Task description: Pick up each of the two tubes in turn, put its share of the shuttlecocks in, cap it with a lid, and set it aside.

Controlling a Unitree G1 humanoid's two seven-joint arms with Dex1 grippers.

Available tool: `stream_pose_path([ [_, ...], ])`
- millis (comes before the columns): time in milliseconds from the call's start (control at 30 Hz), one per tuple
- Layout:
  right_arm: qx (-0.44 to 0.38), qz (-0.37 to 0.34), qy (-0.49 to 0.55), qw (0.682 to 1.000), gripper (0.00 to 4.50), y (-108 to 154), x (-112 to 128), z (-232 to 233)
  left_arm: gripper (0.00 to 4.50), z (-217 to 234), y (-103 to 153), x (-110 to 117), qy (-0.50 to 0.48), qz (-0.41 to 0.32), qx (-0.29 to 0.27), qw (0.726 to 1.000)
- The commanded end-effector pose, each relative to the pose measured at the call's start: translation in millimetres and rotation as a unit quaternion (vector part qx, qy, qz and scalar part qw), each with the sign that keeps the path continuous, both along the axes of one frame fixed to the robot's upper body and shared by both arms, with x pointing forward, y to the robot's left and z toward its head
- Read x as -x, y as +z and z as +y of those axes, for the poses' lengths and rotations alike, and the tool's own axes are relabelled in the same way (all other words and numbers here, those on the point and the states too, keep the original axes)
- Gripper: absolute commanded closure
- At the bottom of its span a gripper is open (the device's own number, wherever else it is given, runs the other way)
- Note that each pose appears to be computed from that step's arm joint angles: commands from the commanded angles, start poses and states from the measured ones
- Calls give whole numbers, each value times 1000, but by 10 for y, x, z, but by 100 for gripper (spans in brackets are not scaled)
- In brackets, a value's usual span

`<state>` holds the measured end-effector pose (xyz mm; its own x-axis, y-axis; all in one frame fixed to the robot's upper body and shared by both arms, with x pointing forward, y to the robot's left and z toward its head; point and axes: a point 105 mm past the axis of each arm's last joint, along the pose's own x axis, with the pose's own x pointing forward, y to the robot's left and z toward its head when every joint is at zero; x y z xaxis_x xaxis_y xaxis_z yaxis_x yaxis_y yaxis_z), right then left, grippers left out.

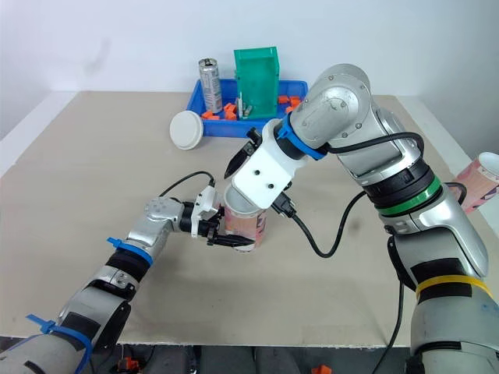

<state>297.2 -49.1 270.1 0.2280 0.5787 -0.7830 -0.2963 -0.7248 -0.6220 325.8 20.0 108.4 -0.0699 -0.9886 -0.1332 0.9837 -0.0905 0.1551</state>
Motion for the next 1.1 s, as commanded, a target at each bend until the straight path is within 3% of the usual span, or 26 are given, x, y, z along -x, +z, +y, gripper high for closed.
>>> stream_pose_path([
  [33,-77,46,-14,996,213,365,38,66,163,114,-255,30,13,40,-40,998],
  [133,-106,98,-8,990,213,519,150,45,163,117,-260,29,13,40,-40,998],
  [233,-98,121,-14,988,286,467,191,-28,163,123,-262,26,14,40,-41,998],
  [333,-77,138,-13,987,420,340,236,-75,163,126,-264,25,14,40,-42,998],
  [367,-73,142,-14,987,443,304,237,-78,163,125,-262,26,13,40,-42,998],
  [533,-41,143,-31,988,447,71,165,-79,163,118,-250,20,12,38,-41,998],
  [767,65,120,-36,990,447,-563,63,-134,163,125,-217,-16,19,35,-38,998],
  [833,79,118,-27,989,447,-640,82,-140,163,128,-215,-18,20,35,-37,998],
  [900,70,121,-24,990,447,-615,80,-127,163,119,-216,-18,20,35,-37,998],
  [1033,-63,152,-41,986,447,-59,13,18,163,113,-207,-16,20,37,-33,999],
  [1100,-92,159,-43,982,447,72,18,17,163,114,-209,-14,20,37,-33,999],
])
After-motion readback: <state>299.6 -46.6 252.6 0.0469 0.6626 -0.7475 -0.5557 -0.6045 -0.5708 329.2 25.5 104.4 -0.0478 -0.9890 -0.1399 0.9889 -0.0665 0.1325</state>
